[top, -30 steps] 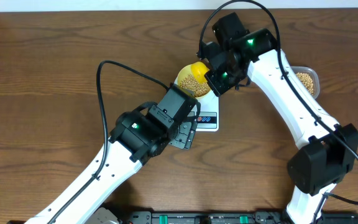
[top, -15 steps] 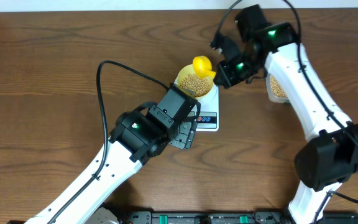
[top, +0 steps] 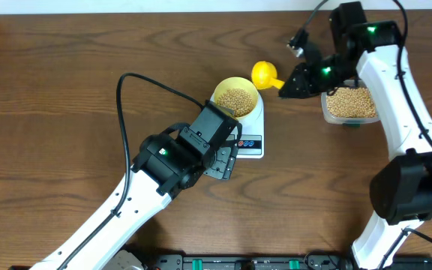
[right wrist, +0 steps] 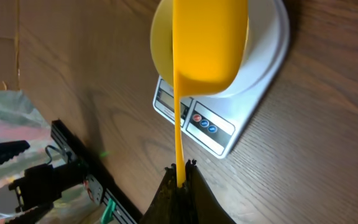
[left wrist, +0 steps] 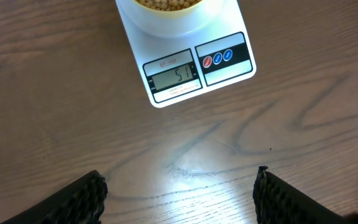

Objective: Scoop item into bowl and weigh 50g on scale
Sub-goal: 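Lift the scoop out of the bowl and carry it to the tub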

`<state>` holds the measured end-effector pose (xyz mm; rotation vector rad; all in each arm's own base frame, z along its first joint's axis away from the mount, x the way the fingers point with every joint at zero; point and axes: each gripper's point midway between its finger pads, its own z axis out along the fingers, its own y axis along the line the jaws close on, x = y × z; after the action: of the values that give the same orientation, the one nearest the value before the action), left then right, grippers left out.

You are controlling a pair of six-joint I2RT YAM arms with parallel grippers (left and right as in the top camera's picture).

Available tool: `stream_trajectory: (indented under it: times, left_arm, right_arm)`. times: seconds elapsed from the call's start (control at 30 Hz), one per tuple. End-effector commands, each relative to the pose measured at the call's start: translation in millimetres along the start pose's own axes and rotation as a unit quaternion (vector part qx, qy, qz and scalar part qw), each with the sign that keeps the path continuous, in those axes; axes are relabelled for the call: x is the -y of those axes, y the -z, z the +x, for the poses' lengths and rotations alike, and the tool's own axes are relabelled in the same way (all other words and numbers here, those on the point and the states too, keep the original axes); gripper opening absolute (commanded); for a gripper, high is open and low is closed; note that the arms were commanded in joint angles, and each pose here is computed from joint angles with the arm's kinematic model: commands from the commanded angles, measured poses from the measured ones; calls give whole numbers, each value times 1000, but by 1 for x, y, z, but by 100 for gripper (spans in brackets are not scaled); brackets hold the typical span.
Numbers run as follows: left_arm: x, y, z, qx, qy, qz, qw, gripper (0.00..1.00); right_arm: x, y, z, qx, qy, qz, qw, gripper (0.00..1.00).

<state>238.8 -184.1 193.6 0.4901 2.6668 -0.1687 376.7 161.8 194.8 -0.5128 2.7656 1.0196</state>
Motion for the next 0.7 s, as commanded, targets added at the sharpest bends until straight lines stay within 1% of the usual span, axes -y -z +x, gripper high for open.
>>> stream_trajectory:
  times: [0.0, 0.13, 0.37, 0.47, 0.67]
  left_arm:
    - [1, 4, -5, 6, -2, 2, 1000, 78]
    - [1, 4, -5, 6, -2, 2, 1000, 78]
    - [1, 4, -5, 6, -2, 2, 1000, 78]
    - [1, 4, -5, 6, -2, 2, 1000, 78]
    - [1, 4, -5, 6, -2, 2, 1000, 78]
  right_arm:
    - [-10, 15, 3, 15, 30, -11, 999, 1]
    - [-17, 8, 9, -2, 49, -6, 999, 1]
    - [-34, -31, 16, -55, 146, 88, 984, 1]
    - [-35, -41, 10, -55, 176, 143, 972, 1]
    - [-34, -47, 0, -42, 192, 194, 961, 1]
